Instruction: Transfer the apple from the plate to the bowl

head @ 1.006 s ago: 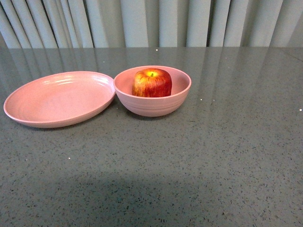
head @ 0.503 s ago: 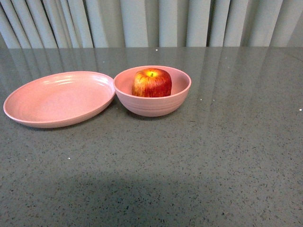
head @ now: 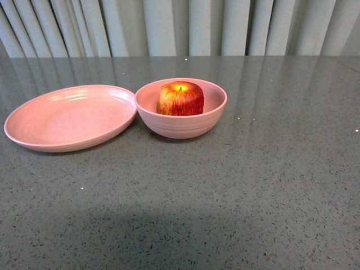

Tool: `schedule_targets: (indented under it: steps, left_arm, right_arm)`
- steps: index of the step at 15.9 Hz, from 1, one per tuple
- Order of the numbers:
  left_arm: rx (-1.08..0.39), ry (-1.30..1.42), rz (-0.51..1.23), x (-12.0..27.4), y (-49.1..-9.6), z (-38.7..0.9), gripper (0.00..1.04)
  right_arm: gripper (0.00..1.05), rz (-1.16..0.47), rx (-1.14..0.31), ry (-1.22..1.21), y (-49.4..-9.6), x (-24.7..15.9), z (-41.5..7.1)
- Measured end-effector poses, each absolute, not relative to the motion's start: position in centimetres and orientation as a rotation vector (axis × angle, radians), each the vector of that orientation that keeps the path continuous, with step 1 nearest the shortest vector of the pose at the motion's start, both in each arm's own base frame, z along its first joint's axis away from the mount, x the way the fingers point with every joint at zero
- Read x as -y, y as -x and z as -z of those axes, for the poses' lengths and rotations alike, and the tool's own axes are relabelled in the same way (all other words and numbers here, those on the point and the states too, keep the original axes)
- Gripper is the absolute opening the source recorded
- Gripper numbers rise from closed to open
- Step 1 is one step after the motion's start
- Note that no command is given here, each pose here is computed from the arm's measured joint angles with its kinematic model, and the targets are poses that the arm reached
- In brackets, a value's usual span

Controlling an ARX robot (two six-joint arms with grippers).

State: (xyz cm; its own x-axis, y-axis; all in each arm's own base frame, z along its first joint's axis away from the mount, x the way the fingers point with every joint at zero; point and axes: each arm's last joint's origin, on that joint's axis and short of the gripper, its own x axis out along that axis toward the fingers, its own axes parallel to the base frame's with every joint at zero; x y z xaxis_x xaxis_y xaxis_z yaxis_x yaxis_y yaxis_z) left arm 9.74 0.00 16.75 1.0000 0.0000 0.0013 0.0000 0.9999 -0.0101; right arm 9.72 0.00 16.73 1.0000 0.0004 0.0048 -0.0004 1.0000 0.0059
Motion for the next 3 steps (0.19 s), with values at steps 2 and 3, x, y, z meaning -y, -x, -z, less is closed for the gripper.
schedule_targets:
  steps: [2,3]
  left_arm:
    - [0.001,0.010,0.000,0.00,-9.74,-16.75,0.98]
    - [0.001,0.010,0.000,0.00,-9.74,-16.75,0.98]
  right_arm:
    - [0.98,0.000,0.004,-0.006,-9.72,0.00,-16.72]
    - [0.98,0.000,0.004,-0.006,-9.72,0.00,-16.72]
